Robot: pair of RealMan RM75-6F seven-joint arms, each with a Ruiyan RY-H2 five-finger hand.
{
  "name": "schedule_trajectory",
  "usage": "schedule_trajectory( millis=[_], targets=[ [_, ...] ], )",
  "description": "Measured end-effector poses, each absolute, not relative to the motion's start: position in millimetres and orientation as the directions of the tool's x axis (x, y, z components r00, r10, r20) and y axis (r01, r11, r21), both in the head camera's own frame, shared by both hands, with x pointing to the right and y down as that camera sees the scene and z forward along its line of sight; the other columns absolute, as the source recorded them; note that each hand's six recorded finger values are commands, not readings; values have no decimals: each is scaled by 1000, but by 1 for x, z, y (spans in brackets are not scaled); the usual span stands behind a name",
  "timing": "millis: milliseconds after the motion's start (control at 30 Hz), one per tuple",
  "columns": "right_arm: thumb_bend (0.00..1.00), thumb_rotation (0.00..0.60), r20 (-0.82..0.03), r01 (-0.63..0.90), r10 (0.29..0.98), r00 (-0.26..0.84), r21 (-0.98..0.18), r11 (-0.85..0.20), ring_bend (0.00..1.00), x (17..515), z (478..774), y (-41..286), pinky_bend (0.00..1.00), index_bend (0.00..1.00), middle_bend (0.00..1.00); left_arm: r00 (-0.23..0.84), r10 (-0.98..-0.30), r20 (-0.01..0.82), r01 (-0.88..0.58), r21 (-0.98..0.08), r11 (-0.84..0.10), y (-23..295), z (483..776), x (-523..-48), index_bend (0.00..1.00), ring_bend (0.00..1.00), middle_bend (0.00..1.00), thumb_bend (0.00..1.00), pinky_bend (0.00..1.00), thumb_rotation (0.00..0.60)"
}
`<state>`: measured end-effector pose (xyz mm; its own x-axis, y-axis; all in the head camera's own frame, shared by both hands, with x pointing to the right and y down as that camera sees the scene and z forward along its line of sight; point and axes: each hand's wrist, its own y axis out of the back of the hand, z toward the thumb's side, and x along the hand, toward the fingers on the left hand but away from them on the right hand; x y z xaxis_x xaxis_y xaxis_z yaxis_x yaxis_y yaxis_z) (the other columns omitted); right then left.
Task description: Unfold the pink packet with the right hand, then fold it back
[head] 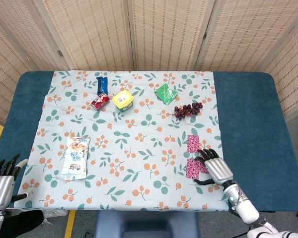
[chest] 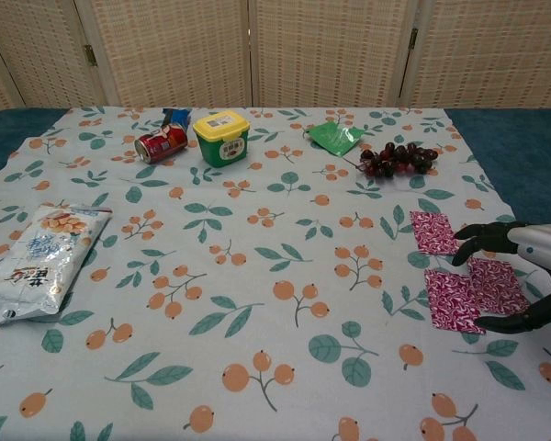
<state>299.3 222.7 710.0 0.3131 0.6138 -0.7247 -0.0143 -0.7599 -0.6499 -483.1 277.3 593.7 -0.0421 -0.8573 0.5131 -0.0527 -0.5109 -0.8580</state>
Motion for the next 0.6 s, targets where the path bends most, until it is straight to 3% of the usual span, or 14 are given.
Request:
schedule_trajectory(
  millis=[600],
  targets=[
    [244,356,-743,-19,614,267,-641,-767,0,291,723,230,0,194,78,-43,-856,515,-55,-857,-513,278,594,-485,200,156,78,215,0,600]
  ],
)
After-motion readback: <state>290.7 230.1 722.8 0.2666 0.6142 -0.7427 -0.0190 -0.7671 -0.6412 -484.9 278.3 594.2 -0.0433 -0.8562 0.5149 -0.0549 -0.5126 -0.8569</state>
